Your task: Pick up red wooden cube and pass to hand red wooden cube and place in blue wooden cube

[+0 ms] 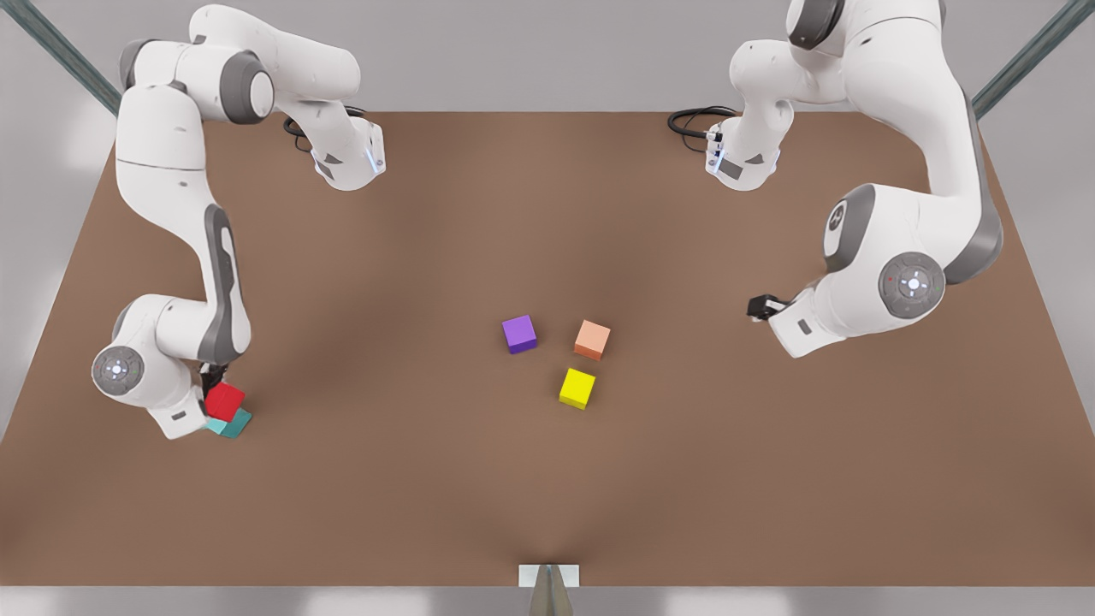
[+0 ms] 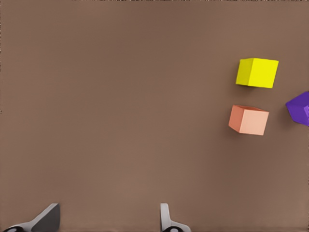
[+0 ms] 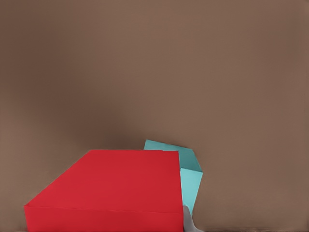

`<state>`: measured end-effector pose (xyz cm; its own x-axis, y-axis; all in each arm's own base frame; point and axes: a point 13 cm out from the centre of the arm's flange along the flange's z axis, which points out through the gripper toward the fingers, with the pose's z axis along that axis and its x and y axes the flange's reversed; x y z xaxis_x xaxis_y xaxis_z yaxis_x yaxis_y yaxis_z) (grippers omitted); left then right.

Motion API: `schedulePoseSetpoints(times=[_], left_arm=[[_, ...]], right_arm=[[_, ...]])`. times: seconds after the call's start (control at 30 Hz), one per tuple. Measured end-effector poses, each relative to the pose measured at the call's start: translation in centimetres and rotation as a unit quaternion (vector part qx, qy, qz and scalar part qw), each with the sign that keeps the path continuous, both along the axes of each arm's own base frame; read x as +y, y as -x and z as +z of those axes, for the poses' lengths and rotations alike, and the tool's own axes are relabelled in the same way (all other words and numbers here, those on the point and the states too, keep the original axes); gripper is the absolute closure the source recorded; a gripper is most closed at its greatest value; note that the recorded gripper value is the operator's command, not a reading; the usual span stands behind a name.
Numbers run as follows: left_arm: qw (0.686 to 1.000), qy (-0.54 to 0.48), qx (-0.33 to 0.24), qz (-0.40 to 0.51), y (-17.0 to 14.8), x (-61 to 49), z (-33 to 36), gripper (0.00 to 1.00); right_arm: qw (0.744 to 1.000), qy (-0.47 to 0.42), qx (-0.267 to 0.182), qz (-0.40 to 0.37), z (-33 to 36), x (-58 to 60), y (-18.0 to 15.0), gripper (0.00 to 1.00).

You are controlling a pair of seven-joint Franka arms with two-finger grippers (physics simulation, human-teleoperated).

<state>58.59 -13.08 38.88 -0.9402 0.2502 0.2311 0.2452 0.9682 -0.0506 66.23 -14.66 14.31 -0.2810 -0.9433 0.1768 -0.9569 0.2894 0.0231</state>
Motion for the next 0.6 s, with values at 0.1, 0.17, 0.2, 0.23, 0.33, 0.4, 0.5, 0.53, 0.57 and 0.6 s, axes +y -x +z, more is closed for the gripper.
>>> schedulePoseSetpoints(times=[0.1,0.17,0.2,0.23,0.33,0.4,0.5,0.53,0.57,0.6], left_arm=[[1.000,0.000,0.003,0.000,0.2,-0.3,0.1,0.00],[1.000,-0.001,0.005,0.005,0.1,0.1,0.0,0.00],[1.000,-0.001,0.005,0.006,0.2,0.1,0.0,0.00],[1.000,-0.001,0.006,0.007,0.2,0.1,-0.1,0.00],[1.000,-0.002,0.007,0.008,0.3,0.1,0.0,0.00],[1.000,-0.002,0.007,0.007,0.4,-0.2,0.1,0.00],[1.000,-0.001,0.013,0.000,0.9,-1.0,0.1,0.00],[1.000,-0.001,0.014,-0.001,1.0,-1.1,0.1,0.00],[1.000,-0.002,0.016,0.000,1.0,-1.1,0.0,0.00],[1.000,-0.002,0.017,0.000,1.1,-1.1,0.0,0.00]], right_arm=[[0.999,0.005,-0.025,-0.023,-1.4,-0.6,-1.2,0.42],[0.998,0.006,-0.039,-0.039,-1.9,-1.2,-1.7,0.42],[0.998,0.007,-0.044,-0.046,-2.2,-1.5,-1.9,0.42],[0.997,0.007,-0.050,-0.052,-2.4,-1.7,-2.1,0.42],[0.996,0.008,-0.064,-0.069,-2.5,-2.1,-2.6,0.42],[0.994,0.008,-0.070,-0.079,-2.4,-2.2,-2.7,0.42],[0.993,0.007,-0.068,-0.093,-2.6,-2.7,-2.1,0.42],[0.993,0.007,-0.066,-0.099,-2.7,-2.9,-1.8,0.42],[0.993,0.007,-0.063,-0.103,-2.9,-3.2,-1.5,0.42],[0.992,0.007,-0.061,-0.108,-3.1,-3.4,-1.1,0.42]])
